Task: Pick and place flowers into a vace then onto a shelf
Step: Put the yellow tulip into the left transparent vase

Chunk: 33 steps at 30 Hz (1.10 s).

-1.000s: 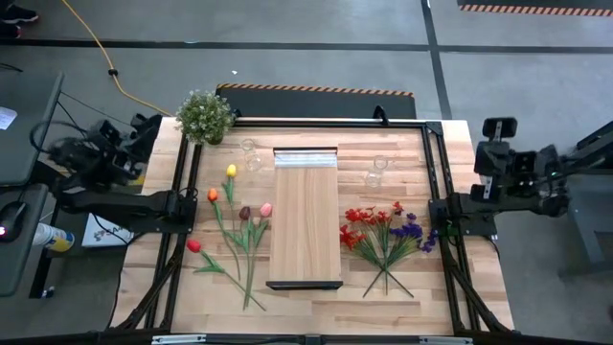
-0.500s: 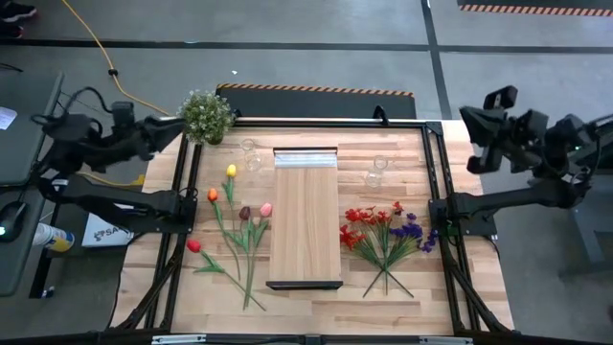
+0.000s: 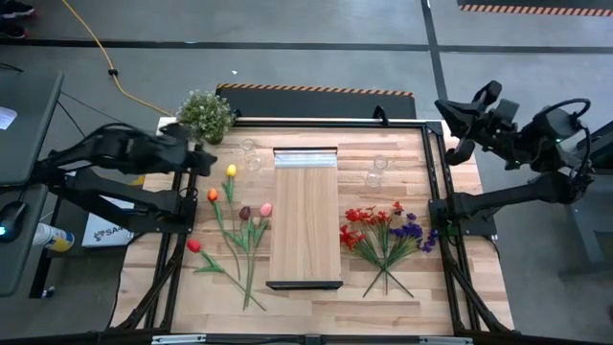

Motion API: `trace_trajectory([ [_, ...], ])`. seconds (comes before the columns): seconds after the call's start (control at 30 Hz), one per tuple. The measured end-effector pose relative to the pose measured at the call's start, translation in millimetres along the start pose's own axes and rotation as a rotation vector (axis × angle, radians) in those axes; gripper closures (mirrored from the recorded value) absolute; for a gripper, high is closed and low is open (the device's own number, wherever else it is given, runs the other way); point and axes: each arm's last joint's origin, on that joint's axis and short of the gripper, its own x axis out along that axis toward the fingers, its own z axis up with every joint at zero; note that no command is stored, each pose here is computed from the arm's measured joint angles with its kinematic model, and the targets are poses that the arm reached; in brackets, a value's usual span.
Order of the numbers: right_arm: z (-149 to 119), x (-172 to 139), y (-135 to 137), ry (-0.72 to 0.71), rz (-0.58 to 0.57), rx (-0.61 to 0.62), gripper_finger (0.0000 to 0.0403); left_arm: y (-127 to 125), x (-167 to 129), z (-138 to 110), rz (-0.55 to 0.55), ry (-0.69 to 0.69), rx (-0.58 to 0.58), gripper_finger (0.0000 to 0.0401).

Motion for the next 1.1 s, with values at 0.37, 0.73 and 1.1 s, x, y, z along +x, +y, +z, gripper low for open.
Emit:
trace_trajectory([
  [0.37,-0.6,-0.9,-0.4,0.006,0.0,0.015,0.0402,-34.1,43.4,-10.8,0.183,0.159,0.095,0.0153],
  [0.73,-0.7,-0.9,-0.4,0.008,0.001,0.039,0.0402,-55.5,74.9,-22.0,0.261,0.308,0.131,0.0153],
  [1.1,-7.0,-1.1,0.8,0.066,0.01,0.033,0.0402,-56.7,78.1,-22.9,0.283,0.308,0.14,0.0153],
])
